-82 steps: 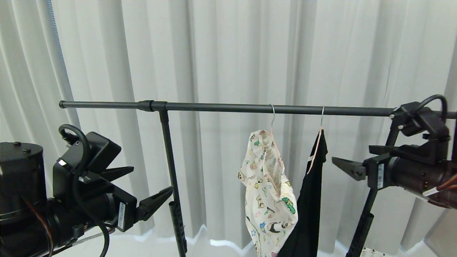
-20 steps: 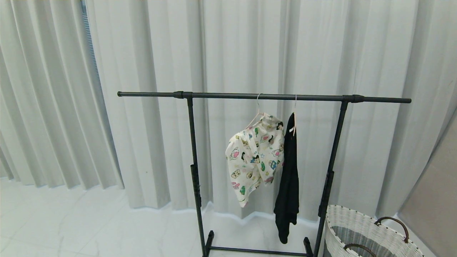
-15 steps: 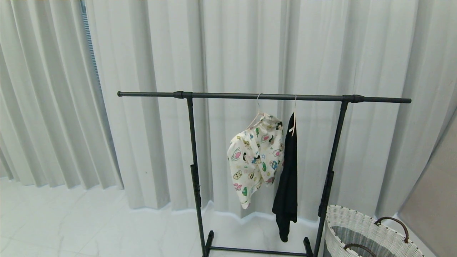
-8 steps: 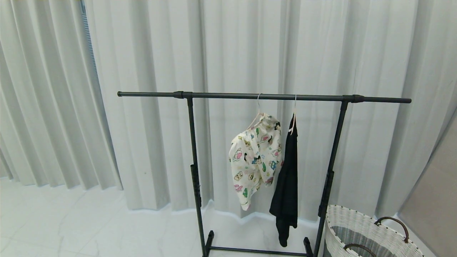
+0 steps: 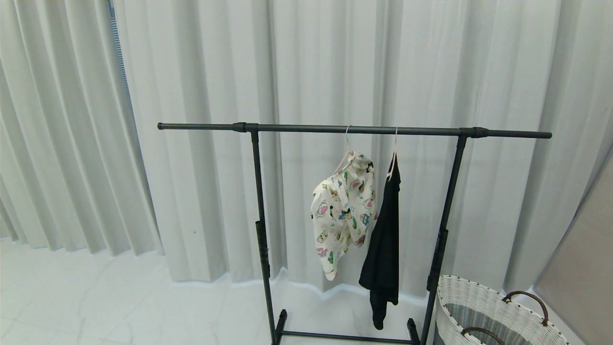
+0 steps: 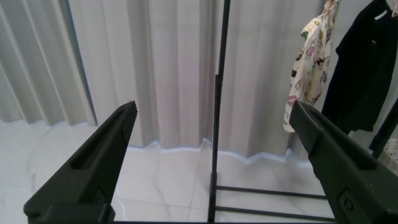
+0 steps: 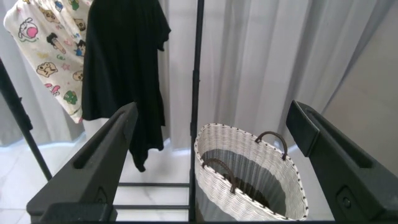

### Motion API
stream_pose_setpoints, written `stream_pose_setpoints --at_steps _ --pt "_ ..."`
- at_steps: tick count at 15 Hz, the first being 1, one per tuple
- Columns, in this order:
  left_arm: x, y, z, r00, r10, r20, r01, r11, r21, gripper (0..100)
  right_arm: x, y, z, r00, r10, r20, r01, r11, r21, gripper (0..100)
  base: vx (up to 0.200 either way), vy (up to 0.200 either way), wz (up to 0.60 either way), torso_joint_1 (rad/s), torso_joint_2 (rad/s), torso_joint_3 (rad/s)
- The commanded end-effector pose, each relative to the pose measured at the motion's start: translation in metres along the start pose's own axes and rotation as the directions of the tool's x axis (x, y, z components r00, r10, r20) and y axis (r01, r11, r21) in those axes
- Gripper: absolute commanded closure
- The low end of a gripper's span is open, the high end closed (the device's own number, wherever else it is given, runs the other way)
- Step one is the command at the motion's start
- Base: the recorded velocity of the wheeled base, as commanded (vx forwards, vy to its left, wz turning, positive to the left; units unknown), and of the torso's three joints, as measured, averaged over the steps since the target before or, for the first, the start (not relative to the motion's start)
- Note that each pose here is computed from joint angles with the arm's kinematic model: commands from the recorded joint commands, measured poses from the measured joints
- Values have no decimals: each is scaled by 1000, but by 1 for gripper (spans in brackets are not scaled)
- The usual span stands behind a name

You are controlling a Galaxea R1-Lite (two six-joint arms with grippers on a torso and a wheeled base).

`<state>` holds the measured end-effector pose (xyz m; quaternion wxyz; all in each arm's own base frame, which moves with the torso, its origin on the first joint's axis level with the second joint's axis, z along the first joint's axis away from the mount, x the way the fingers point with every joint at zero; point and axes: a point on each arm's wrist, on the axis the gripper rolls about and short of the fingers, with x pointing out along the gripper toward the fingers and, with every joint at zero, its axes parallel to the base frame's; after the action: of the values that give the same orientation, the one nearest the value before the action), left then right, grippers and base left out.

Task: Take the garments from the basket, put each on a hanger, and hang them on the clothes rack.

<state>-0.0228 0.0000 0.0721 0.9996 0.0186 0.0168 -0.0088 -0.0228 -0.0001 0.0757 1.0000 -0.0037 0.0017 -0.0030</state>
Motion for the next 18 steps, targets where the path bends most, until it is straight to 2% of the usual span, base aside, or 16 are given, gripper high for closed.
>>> stream_pose_setpoints --at_steps 1,18 --pt "0 0 0 1000 0 0 0 1000 1 0 0 0 0 1000 0 0 0 1000 0 0 0 0 0 0 0 0" --pt "0 0 0 1000 0 0 0 1000 0 0 0 0 0 1000 0 0 0 1000 -12 0 0 0 0 0 0 0"
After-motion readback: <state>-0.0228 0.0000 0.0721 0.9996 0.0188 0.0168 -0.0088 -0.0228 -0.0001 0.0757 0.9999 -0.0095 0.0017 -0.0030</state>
